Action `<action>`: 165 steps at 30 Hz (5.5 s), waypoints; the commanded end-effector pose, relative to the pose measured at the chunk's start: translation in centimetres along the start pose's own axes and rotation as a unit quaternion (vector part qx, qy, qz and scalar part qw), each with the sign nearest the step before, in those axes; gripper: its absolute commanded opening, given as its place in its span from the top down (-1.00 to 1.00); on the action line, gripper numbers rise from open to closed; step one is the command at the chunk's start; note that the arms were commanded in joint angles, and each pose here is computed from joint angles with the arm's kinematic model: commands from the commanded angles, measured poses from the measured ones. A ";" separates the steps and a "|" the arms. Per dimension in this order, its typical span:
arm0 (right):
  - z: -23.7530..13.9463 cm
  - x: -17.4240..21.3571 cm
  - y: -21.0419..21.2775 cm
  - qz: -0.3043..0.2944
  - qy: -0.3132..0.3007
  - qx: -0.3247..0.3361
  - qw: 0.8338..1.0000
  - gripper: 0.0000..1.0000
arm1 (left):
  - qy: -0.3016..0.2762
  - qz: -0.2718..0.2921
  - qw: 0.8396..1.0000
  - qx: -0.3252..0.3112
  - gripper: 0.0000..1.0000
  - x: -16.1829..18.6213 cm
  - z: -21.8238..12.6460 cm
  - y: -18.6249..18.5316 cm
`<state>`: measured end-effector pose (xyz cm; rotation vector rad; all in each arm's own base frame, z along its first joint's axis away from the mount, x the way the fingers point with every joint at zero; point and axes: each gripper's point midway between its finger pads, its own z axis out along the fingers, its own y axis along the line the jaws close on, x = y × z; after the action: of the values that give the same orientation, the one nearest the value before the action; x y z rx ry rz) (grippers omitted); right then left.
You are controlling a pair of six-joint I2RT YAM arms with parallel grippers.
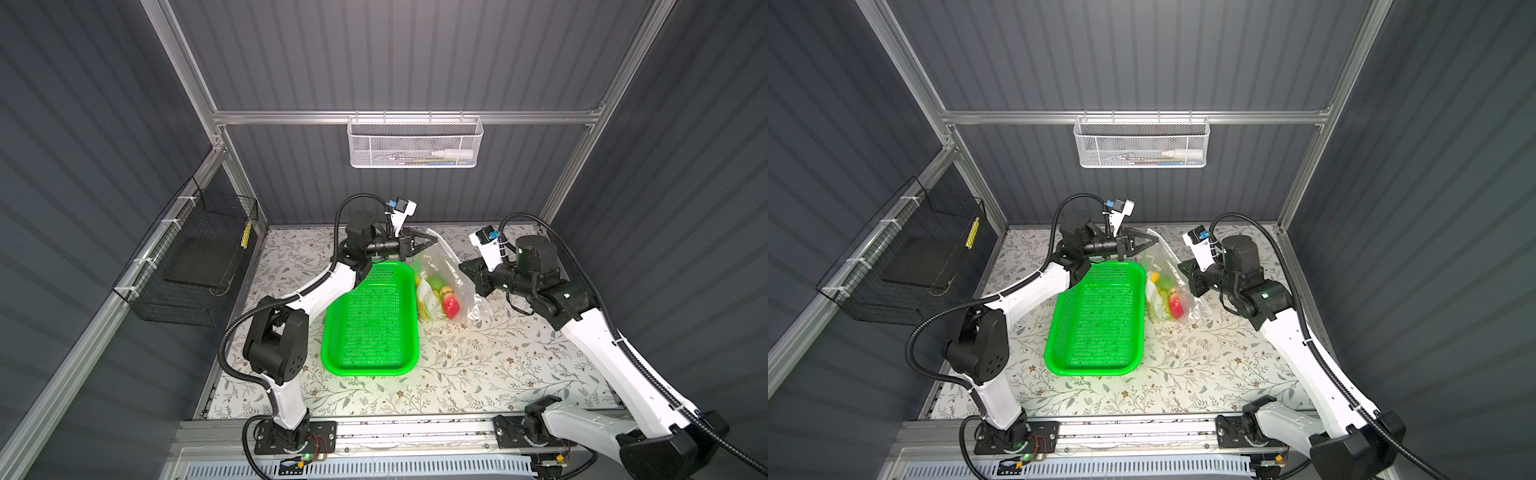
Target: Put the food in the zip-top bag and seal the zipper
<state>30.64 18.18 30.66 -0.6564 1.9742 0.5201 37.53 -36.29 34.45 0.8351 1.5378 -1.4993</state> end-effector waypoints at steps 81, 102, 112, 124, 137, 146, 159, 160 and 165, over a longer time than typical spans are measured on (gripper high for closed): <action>-1.2 -5.4 -0.4 0.041 -0.031 0.008 0.999 1.00 | -0.050 0.000 0.992 -0.115 -0.99 -1.5 -2.1 1.9; 0.0 0.3 2.1 0.238 -0.014 -0.049 0.970 0.98 | -0.130 -0.076 0.833 -0.532 -0.99 4.1 -23.9 9.8; 0.5 6.3 -7.0 0.253 0.038 0.135 0.957 1.00 | -0.143 -0.061 0.793 -0.588 -0.99 4.2 -27.2 9.2; 3.2 16.5 -15.5 0.282 0.136 0.253 0.915 0.83 | -0.127 -0.059 0.675 -0.724 -0.99 9.0 -36.6 10.4; 4.4 20.0 -20.5 0.247 0.185 0.330 0.892 0.00 | -0.081 -0.087 0.537 -0.835 -0.99 15.9 -44.2 12.2; 1.6 17.1 -21.8 0.211 0.114 0.376 0.895 -0.92 | -0.064 -0.071 0.520 -0.848 -0.99 17.1 -44.9 12.4; 1.8 17.2 -21.5 0.139 0.003 0.374 0.917 -0.98 | -0.043 -0.055 0.519 -0.852 -0.99 19.0 -45.1 13.5; 2.0 17.2 -21.3 0.131 -0.013 0.368 0.920 -0.98 | -0.044 -0.049 0.525 -0.848 -0.99 19.1 -45.0 13.7; 2.3 16.5 -20.7 0.091 -0.064 0.352 0.929 -0.98 | -0.053 -0.011 0.568 -0.821 -0.99 18.8 -43.4 14.7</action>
<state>36.57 -0.49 8.54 0.0690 2.1328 -0.0730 36.04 7.09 7.38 -0.5131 2.0471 0.3835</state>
